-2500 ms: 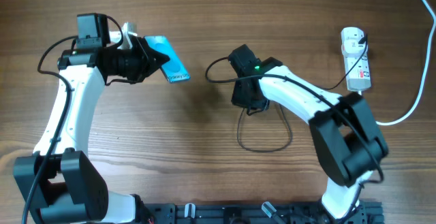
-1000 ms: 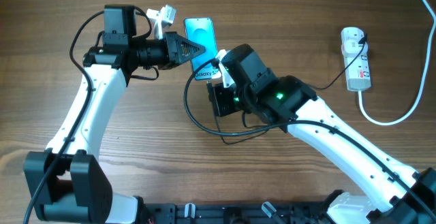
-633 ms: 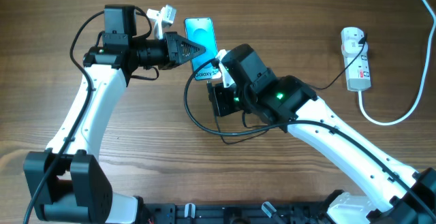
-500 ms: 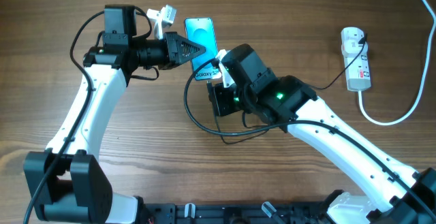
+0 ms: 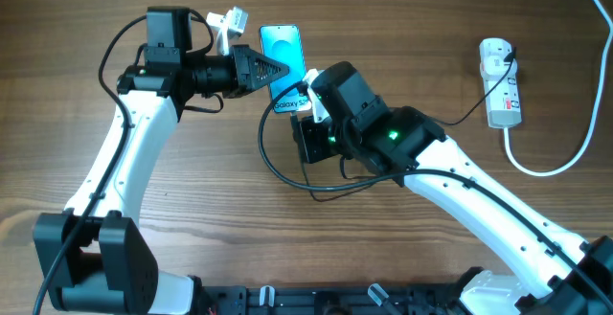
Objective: Plug charger to phone and switch on socket
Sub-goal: 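Push the USB-C plug into the phone's bottom port with the right gripper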
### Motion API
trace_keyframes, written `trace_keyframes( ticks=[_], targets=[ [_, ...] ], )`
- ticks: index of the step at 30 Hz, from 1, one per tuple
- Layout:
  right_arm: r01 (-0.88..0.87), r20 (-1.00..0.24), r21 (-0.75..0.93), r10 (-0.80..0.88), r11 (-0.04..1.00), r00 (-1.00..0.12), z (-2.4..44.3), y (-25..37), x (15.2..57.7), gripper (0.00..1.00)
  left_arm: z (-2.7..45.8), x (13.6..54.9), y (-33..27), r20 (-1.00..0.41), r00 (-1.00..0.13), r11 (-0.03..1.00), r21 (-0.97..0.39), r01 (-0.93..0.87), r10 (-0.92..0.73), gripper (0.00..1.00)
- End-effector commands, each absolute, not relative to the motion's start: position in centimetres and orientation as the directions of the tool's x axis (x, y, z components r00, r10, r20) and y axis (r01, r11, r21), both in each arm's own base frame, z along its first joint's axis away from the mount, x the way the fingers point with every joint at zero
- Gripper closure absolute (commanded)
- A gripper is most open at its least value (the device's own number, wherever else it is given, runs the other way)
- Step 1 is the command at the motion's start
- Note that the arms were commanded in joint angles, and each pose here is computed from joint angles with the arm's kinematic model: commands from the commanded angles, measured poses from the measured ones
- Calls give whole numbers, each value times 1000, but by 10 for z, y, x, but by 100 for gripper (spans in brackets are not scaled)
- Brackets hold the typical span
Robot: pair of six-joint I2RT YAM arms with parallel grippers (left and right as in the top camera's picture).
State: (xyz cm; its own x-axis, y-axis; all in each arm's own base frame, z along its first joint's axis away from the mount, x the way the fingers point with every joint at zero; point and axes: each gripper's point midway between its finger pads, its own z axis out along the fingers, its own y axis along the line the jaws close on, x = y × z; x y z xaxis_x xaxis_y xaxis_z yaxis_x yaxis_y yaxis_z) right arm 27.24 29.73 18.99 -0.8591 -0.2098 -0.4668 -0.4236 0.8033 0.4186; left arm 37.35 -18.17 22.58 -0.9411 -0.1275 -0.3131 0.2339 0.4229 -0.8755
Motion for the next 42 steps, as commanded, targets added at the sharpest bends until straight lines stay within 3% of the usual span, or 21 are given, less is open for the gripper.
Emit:
trace_keyframes(
  ticks=[1,42],
  targets=[
    [-403,-509,421,-156,813,-846,209,296,280,96,241,368,-184,-362,-926,391,-872,296,-105,96],
    [-389,-541,432,-111,814,-834,219,295,293,96,241,367,-184,-358,-928,385,-874,295,-101,96]
  ],
)
